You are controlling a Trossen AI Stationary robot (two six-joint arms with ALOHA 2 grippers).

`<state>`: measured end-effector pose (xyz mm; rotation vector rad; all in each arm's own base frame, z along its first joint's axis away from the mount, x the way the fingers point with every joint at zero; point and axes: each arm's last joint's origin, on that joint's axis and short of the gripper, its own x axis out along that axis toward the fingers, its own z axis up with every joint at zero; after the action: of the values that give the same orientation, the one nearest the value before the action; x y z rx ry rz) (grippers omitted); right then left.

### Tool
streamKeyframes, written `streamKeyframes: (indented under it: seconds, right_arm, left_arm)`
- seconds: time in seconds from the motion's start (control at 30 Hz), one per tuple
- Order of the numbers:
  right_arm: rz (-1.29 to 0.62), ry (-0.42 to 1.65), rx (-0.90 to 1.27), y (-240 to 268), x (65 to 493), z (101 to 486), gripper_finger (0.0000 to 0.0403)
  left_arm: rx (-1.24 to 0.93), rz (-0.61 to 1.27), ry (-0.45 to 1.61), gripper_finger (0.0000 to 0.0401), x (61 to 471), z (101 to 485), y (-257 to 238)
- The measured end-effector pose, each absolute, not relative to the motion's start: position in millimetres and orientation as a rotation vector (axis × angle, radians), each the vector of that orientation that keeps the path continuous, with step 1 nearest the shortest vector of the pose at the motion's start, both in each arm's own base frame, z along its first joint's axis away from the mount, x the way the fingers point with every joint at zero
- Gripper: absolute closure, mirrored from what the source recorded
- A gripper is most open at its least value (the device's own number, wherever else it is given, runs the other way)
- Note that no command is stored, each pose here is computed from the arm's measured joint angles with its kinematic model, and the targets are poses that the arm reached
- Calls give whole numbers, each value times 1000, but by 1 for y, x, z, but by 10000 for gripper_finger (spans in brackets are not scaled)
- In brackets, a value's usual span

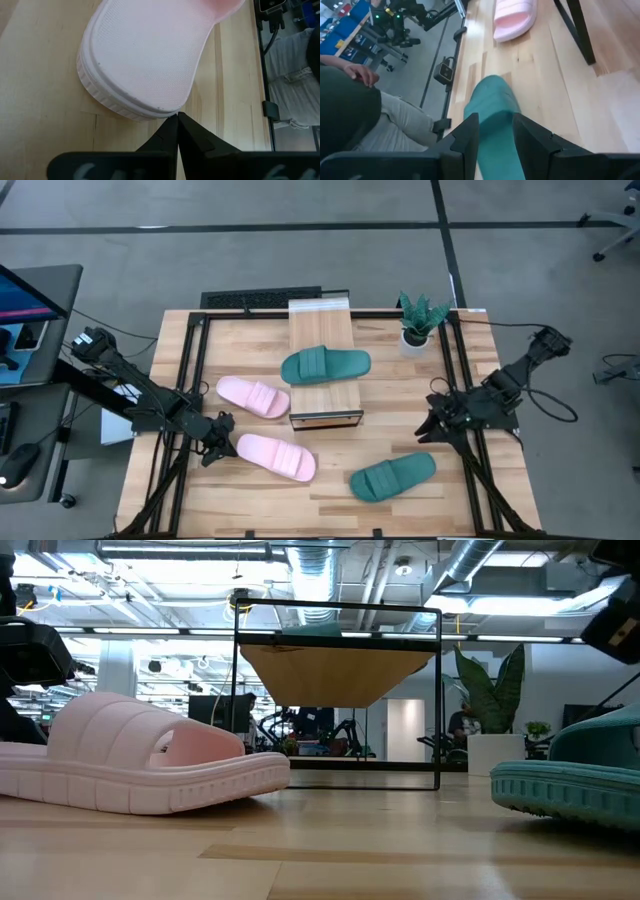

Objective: Pick and place slides into the shelf
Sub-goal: Put the green slide on the shelf

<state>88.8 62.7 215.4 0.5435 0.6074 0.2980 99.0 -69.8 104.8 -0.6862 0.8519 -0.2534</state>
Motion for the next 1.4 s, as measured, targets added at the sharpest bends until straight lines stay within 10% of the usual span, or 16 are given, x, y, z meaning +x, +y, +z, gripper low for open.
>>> streamKeyframes:
  seconds: [1.4]
  right_arm:
    - [338,325,1056,93,91,173,290]
  left_arm:
    - [-686,-253,851,401,99,105,-70]
